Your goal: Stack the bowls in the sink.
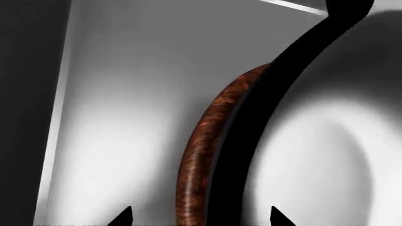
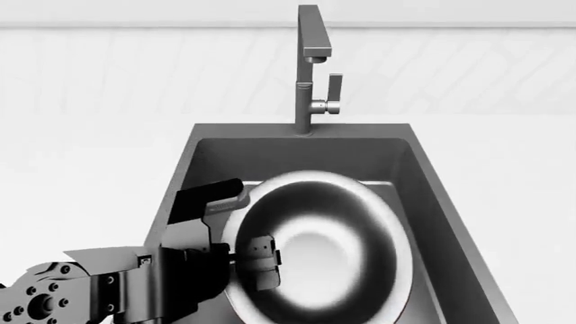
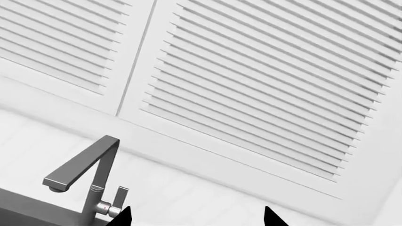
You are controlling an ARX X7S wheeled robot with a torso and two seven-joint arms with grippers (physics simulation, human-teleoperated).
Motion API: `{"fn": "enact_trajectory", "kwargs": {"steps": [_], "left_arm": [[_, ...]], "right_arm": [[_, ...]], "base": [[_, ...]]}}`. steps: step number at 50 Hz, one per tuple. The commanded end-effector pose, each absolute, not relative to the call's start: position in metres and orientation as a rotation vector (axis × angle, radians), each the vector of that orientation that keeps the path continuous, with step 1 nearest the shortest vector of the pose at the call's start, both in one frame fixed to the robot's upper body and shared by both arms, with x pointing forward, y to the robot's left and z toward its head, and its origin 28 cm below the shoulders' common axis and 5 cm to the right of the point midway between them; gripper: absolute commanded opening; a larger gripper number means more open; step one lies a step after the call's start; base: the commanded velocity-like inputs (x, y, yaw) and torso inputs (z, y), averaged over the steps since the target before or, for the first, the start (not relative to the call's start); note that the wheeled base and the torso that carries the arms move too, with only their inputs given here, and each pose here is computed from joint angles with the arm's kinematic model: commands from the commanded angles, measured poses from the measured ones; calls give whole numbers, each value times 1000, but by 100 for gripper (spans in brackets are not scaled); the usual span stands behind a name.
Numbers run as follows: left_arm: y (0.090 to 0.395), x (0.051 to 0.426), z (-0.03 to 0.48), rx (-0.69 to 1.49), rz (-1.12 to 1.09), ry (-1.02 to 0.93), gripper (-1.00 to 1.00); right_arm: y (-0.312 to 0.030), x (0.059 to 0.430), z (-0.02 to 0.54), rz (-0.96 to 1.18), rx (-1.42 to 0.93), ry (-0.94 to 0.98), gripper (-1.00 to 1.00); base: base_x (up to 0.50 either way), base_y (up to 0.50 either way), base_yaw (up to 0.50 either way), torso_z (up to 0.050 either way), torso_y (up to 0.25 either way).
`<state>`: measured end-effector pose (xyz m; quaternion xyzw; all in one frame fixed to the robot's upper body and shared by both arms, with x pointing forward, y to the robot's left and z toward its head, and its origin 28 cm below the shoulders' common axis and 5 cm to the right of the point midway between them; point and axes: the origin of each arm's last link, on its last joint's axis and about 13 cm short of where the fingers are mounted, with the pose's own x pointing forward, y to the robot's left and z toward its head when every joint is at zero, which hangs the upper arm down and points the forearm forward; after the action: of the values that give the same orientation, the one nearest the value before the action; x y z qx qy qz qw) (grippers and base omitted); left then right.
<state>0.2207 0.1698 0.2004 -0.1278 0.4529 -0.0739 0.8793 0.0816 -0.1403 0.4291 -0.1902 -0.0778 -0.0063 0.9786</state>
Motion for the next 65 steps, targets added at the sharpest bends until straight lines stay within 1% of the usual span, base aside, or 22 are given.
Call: {"fn": "enact_trajectory", "kwargs": {"steps": [1,5,7,8,13,16,25,29,36,45,55,65], "left_arm": [[170,216,200,-254,-157,948,100],[172,211,212,-263,-181,885,100],[174,205,223,-277,-208,832,100],[176,201,232,-284,-225,775,100],[180,191,253,-322,-304,663,100],[183,188,263,-371,-358,597,100],[197,184,290,-451,-396,355,100],[205,183,301,-469,-367,237,100],[225,189,323,-486,-214,-11,100],[248,187,347,-518,-99,-217,100],[262,183,360,-545,-50,-307,100],[275,173,373,-586,-44,-373,100]], "right_arm": [[-140,82,429,-10,-385,-157,100],[-140,82,429,-11,-383,-156,100],[-139,82,429,-9,-384,-155,100],[-139,82,429,-8,-384,-156,100],[-139,81,429,-8,-385,-156,100],[-139,82,429,-9,-386,-155,100],[-139,81,429,-7,-385,-157,100],[-139,82,430,-8,-384,-157,100],[-141,81,430,-11,-387,-164,100],[-144,80,430,-22,-396,-179,100],[-146,79,431,-31,-400,-193,100],[-146,82,438,-43,-469,-266,100]], "base": [[0,0,0,0,0],[0,0,0,0,0],[0,0,0,0,0],[0,0,0,0,0],[0,0,0,0,0],[0,0,0,0,0],[0,0,0,0,0],[0,0,0,0,0],[0,0,0,0,0],[0,0,0,0,0],[0,0,0,0,0],[0,0,0,0,0]]}}
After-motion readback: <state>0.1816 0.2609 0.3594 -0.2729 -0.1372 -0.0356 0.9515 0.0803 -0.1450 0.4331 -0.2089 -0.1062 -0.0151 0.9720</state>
